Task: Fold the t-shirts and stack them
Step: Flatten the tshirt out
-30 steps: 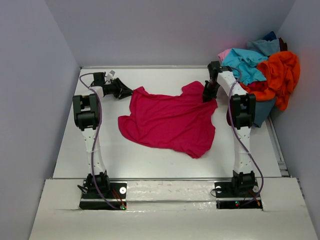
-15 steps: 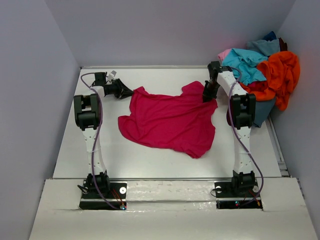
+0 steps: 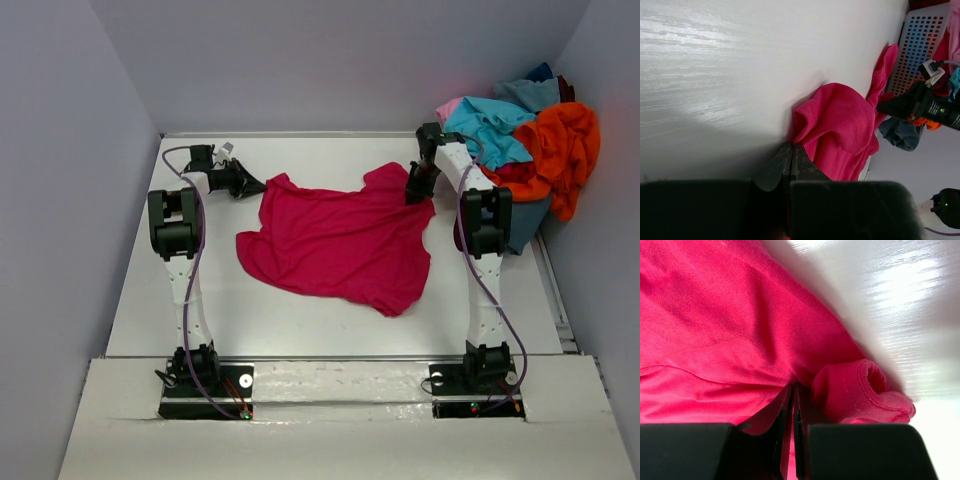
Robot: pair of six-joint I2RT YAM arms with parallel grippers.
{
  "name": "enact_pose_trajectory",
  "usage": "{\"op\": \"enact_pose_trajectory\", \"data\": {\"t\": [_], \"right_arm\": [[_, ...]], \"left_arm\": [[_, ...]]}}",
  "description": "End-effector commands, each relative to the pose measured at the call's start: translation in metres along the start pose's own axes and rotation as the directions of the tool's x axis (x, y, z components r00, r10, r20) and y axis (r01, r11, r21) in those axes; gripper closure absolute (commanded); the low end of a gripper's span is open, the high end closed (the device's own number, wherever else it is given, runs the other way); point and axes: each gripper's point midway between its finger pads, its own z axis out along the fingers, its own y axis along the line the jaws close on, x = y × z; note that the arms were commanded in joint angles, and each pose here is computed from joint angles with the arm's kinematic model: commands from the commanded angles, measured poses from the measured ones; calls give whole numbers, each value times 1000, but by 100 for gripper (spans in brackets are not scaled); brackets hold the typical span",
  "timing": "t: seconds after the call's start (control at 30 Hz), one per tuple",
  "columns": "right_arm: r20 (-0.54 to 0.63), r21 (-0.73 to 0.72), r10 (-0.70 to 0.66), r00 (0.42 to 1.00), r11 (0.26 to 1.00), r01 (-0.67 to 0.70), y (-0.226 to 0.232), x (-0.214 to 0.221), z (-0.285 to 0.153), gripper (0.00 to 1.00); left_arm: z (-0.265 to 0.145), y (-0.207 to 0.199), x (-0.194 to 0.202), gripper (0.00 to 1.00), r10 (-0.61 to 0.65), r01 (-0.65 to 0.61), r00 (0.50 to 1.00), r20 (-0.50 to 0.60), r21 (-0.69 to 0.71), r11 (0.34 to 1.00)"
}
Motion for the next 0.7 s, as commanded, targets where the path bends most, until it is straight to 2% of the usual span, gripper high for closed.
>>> {"op": "enact_pose_trajectory", "data": {"t": [0.0,0.43,0.67], "right_arm": [[1,18,-3,1000,1000,3,-7,1,-5,89],[-6,1,-5,1000,1000,5,-4,2,-1,89],[-14,-5,-1,1000,1000,1,-3,3,3,89]], "left_arm": [[-5,10,-5,94,44,-39,998,35,-126,991],[-46,-11,-48,95,110,-73,979,172,-208,975],[-57,-17,-56,94,128,-82,973,191,-231,970]]}}
